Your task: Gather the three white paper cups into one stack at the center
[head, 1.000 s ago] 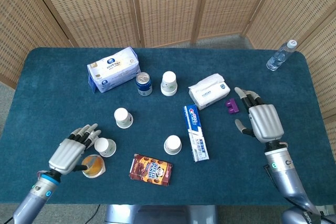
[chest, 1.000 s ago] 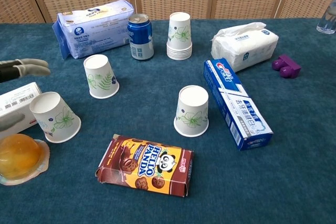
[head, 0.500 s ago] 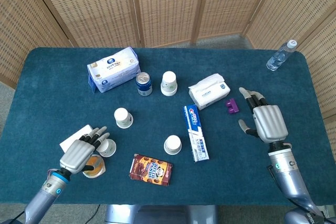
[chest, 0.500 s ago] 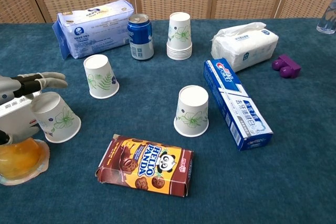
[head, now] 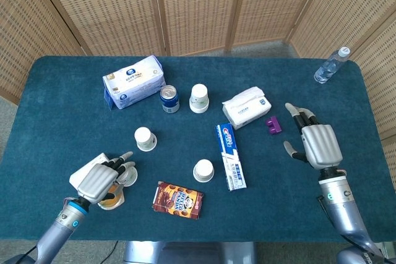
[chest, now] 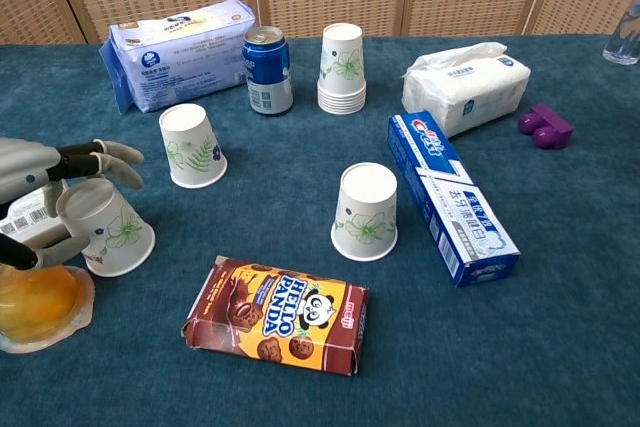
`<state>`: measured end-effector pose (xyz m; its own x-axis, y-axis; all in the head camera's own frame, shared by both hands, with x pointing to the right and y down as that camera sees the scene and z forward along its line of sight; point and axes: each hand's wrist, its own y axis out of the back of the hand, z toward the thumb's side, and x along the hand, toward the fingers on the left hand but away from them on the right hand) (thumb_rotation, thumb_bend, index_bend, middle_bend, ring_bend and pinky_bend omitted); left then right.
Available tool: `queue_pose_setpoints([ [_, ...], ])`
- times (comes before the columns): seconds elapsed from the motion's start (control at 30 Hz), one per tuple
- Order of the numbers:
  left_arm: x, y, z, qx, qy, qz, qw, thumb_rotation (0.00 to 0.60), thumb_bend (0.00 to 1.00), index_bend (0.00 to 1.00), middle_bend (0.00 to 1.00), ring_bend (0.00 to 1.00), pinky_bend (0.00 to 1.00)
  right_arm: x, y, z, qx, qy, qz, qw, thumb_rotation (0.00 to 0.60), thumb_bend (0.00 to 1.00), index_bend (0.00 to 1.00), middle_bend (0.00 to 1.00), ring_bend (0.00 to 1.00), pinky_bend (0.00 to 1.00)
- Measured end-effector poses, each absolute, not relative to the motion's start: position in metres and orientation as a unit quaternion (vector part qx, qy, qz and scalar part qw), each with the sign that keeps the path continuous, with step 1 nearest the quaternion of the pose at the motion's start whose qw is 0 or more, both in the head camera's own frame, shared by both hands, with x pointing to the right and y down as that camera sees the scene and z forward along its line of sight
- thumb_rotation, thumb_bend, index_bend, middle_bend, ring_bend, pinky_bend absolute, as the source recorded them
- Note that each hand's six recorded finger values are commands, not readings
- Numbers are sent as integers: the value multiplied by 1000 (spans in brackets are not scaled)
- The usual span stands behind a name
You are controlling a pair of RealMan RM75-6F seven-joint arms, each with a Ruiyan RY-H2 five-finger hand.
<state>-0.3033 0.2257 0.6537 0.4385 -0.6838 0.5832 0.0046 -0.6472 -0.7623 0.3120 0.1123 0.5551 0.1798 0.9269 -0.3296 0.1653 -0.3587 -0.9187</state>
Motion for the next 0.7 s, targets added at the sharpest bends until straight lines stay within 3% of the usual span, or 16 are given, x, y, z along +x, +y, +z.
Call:
queue_pose_setpoints([
  [0.3,-313,223,649,-767,239,-480,353,600,465,249,197,328,513,311,111,554,-662,-414,489,388,600,368,27,200,174,586],
  [0.6,-313,225,655,-770,229,-484,348,600,465,189,164,265,466,312,112,556,-664,-414,490,383,600,369,27,200,174,586],
  [0.7,-311,225,656,-771,228,-481,348,600,465,223,177,289,473,312,112,556,-664,-415,490,384,600,369,26,200,174,586],
])
